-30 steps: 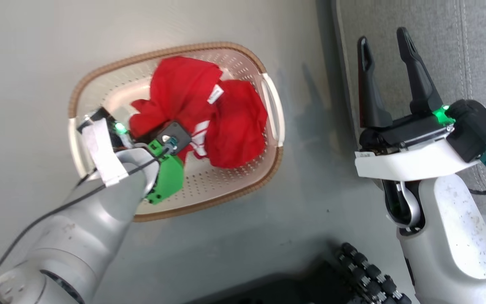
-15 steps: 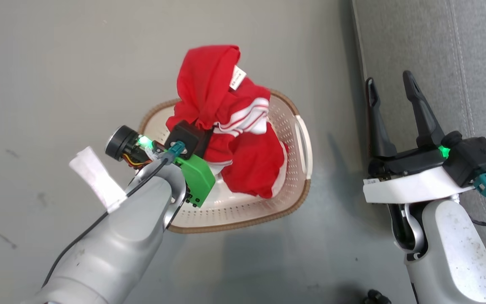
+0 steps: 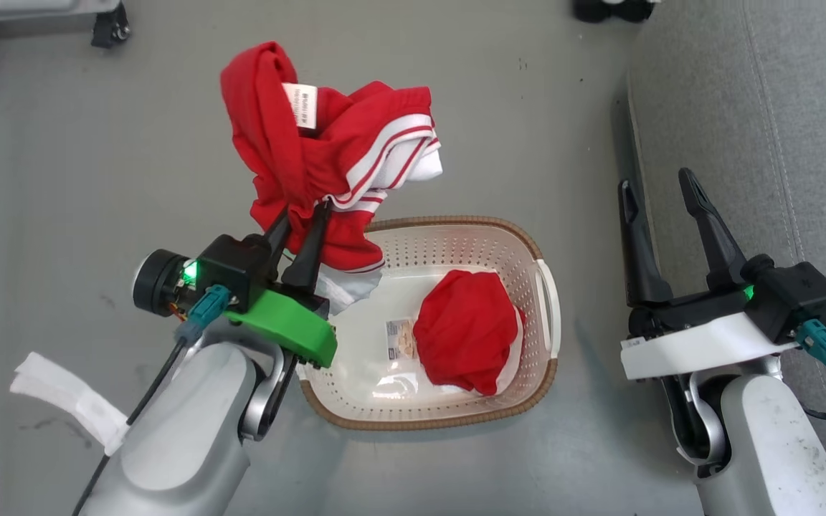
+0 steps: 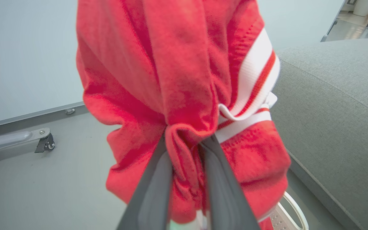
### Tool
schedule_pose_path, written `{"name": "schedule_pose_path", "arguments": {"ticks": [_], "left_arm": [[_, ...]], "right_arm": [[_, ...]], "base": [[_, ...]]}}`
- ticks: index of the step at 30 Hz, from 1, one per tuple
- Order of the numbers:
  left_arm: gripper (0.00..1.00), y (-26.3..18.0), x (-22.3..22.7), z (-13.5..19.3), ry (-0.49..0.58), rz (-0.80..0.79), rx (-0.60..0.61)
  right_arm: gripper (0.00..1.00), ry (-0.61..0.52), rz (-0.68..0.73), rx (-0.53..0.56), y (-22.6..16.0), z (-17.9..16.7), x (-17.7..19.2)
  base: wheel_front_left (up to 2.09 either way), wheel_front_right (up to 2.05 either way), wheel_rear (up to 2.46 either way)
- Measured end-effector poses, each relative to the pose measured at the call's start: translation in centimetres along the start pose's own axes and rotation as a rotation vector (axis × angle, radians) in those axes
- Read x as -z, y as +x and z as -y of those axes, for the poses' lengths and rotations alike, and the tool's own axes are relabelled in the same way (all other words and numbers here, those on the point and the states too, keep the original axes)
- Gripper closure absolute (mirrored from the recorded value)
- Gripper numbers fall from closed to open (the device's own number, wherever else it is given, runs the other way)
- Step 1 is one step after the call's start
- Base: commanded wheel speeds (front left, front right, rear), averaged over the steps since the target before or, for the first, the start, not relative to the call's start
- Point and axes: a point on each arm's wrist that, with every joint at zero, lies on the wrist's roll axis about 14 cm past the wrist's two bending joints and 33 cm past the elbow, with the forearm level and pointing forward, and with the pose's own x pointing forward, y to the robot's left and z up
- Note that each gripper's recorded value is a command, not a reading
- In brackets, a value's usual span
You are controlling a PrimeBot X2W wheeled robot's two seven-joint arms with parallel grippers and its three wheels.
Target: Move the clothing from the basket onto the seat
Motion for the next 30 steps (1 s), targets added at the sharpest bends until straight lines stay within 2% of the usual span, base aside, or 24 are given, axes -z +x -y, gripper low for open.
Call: {"name": "schedule_pose_path", "arguments": {"ticks": [7,14,21,30], "left_arm": [[1.00,-2.8,-5.9,-0.5,-0.021,0.169,-0.051],[1.00,-5.6,-10.5,0.7,-0.022,0.307,-0.041],[1.00,-8.1,-13.1,2.5,-0.036,0.389,-0.012],[1.00,-10.9,-14.0,3.8,-0.029,0.423,-0.004]], "right_arm": [[0.00,-0.006,0.007,-0.022,-1.4,-1.2,-1.6],[0.00,-0.010,0.006,-0.032,-3.3,-2.0,-2.8],[0.00,-0.015,0.006,-0.040,-5.1,-2.7,-3.8],[0.00,-0.010,0.024,-0.054,-7.4,-3.6,-5.3]], "base": [[0.00,0.00,0.00],[0.00,0.00,0.00],[0.00,0.00,0.00],[0.00,0.00,0.00]]}}
